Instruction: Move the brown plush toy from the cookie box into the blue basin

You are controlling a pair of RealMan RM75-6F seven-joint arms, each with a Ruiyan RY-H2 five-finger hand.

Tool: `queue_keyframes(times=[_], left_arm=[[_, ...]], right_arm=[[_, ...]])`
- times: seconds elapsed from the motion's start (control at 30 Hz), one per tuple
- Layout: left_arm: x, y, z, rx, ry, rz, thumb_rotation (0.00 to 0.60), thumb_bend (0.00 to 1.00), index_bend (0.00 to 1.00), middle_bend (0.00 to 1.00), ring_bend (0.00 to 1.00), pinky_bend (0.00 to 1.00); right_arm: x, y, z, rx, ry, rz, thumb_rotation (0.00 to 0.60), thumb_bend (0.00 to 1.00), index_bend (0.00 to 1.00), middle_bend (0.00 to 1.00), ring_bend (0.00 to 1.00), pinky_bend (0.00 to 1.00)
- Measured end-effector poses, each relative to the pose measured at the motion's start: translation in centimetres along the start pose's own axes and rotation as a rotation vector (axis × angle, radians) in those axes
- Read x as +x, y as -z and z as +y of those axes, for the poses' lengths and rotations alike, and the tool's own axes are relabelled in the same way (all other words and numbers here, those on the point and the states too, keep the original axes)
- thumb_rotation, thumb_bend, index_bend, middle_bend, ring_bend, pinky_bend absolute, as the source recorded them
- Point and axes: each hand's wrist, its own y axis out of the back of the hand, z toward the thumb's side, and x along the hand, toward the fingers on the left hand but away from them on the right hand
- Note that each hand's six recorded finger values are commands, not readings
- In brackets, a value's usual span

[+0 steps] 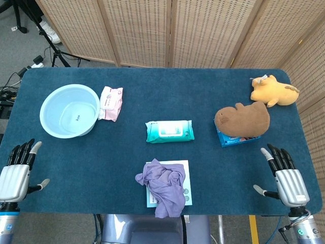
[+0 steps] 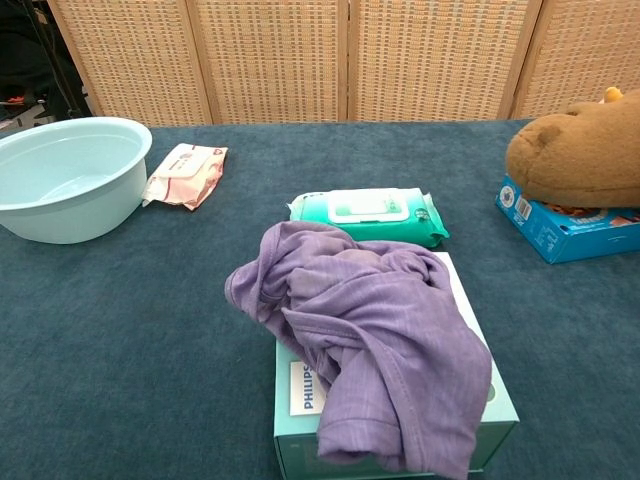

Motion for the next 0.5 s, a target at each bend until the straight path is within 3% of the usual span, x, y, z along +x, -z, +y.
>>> queue_keyframes(times=[0.17, 0.5], left_arm=[[-0.1, -0.3, -0.2, 0.005, 0.004, -0.009, 0.600, 0.00, 0.00, 0.00, 0.00, 0.00], [0.2, -0.7, -1.2, 0.016, 0.036, -0.020, 0.600, 0.00, 0.00, 0.00, 0.00, 0.00]], right_arm=[[-2.9, -1.5, 1.7, 0.011, 0.007, 0.037, 0.600, 0.00, 0.00, 0.00, 0.00, 0.00], [-10.1, -3.4, 2.8, 0.111, -0.128, 0.001, 0.600, 0.00, 0.00, 0.00, 0.00, 0.00]])
